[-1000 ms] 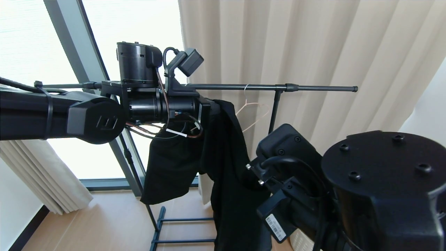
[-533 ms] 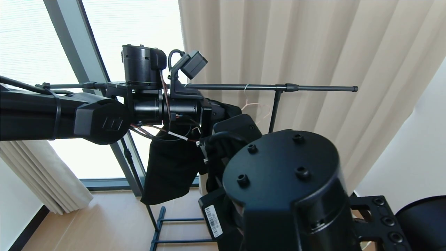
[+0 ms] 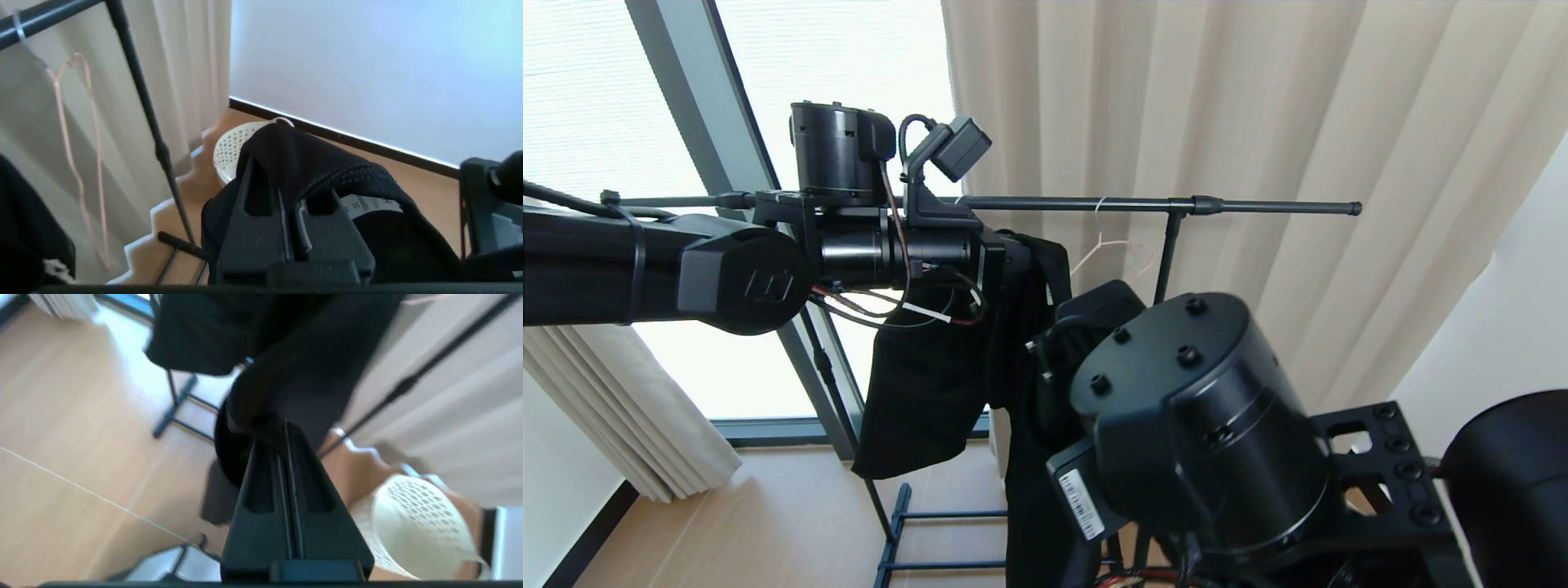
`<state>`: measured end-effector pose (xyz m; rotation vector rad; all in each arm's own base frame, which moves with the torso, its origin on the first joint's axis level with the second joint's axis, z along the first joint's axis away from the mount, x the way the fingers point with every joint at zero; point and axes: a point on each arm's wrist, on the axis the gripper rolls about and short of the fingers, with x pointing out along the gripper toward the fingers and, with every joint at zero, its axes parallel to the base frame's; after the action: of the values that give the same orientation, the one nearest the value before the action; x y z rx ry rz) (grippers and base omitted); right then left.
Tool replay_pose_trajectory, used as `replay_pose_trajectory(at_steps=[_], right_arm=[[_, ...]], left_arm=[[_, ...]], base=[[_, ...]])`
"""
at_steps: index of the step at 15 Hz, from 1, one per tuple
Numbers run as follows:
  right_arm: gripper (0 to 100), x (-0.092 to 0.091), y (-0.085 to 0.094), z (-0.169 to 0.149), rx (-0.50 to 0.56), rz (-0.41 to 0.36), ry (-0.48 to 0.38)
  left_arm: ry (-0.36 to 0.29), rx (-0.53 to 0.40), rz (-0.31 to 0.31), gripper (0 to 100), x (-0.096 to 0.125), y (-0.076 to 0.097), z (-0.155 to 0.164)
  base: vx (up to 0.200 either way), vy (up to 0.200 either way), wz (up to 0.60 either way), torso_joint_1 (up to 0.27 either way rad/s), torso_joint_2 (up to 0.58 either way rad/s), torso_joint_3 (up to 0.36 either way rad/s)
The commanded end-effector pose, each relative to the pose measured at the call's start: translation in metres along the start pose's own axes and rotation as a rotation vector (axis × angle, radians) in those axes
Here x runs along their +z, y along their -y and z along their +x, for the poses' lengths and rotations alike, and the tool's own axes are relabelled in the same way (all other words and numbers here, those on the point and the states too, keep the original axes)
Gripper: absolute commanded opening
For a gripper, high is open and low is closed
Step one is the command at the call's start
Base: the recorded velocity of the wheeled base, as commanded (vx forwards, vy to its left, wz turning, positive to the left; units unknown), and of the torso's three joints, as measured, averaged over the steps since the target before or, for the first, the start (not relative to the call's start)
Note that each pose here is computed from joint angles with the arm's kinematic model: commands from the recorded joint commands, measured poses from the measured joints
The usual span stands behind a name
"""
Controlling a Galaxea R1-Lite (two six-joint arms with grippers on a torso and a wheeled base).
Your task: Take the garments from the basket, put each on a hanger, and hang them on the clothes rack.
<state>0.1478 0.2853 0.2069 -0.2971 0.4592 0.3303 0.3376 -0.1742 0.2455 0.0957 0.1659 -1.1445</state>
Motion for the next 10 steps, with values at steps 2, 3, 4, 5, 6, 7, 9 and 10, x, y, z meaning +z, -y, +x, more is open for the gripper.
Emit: replay_pose_trajectory(at_steps=[2,3,4,5,6,7,9,10], right_arm=[[0,0.007,0.056,0.009,-0.105,-0.019,-0.039],[0,0.008,0.071,0.02,-0.156,-0.027,-0.055],[0,0.014,0.085,0.036,-0.209,0.007,-0.051],[0,0.02,0.091,0.051,-0.236,0.035,-0.036],[0,0.022,0.096,0.062,-0.257,0.047,-0.03],[0,0.024,0.098,0.068,-0.265,0.054,-0.022],[0,0.031,0.093,0.095,-0.18,0.099,0.043],[0,0.034,0.089,0.106,-0.173,0.116,0.078]], left_arm=[[-0.044,0.143,-0.016,0,0.0,0.006,-0.013],[-0.083,0.186,-0.033,0,0.0,0.012,-0.019],[-0.159,0.24,-0.05,0,0.003,0.025,-0.031],[-0.228,0.279,-0.054,0,0.004,0.035,-0.039],[-0.295,0.304,-0.062,0,0.001,0.045,-0.044],[-0.329,0.308,-0.065,0,-0.001,0.053,-0.045],[-0.479,0.343,-0.055,0,-0.027,0.091,-0.04],[-0.51,0.342,-0.075,0,-0.036,0.103,-0.037]], base=[[0.0,0.0,0.0,0.0,0.0,0.0],[0.0,0.0,0.0,0.0,0.0,0.0],[0.0,0.0,0.0,0.0,0.0,0.0],[0.0,0.0,0.0,0.0,0.0,0.0],[0.0,0.0,0.0,0.0,0.0,0.0],[0.0,0.0,0.0,0.0,0.0,0.0],[0.0,0.0,0.0,0.0,0.0,0.0],[0.0,0.0,0.0,0.0,0.0,0.0]])
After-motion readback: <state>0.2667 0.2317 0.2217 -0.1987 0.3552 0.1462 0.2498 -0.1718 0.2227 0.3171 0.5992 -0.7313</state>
